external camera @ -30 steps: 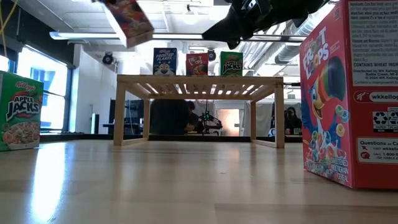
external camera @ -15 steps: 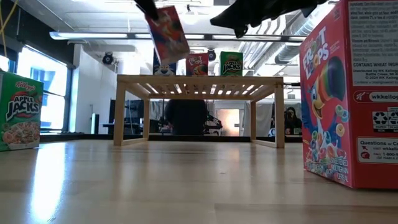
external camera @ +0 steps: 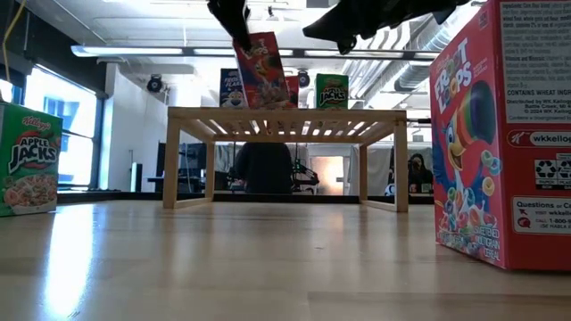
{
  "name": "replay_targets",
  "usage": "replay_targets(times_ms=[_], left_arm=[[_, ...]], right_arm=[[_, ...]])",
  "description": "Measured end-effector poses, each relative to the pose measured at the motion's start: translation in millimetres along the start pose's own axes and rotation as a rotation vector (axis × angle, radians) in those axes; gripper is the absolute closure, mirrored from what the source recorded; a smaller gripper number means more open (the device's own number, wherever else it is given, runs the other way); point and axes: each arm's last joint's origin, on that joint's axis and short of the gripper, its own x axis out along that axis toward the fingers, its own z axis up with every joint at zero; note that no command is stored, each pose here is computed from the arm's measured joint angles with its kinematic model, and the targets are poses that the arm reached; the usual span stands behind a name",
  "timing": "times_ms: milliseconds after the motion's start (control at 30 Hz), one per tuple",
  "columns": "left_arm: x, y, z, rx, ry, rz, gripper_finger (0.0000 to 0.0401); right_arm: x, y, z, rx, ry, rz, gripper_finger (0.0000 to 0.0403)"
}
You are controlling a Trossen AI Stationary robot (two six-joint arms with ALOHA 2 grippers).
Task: Stack cereal on shelf
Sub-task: Put the top red cereal box on the shelf and align it with the other red cereal box
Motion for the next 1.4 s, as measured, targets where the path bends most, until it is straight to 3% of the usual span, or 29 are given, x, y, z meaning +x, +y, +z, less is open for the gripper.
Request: replay_targets(times_ms=[300, 767, 933, 1167, 1400], left_arm=[[-1, 11, -2, -0.004, -0.002, 0.037, 0.026], [17, 12, 7, 0.027, -0.016, 0.026, 0.0198], [10, 16, 9, 0.024, -0.078, 0.046, 0.0183], [-17, 24, 1, -0.025, -0.17, 0.039, 0.0172], [-45, 25, -29, -0.091, -0.438, -0.047, 0.0173]], right_arm=[[0, 0, 0, 0.0, 0.0, 0.0, 0.0403], [0, 0, 0, 0.019, 0.0, 0.0, 0.0403], [0, 0, 0, 0.036, 0.004, -0.031, 0.0394], [0, -3, 1, 0.052, 0.015, -0.163, 0.0317], [-5, -8, 21, 0.005, -0.004, -0.18, 0.0214]])
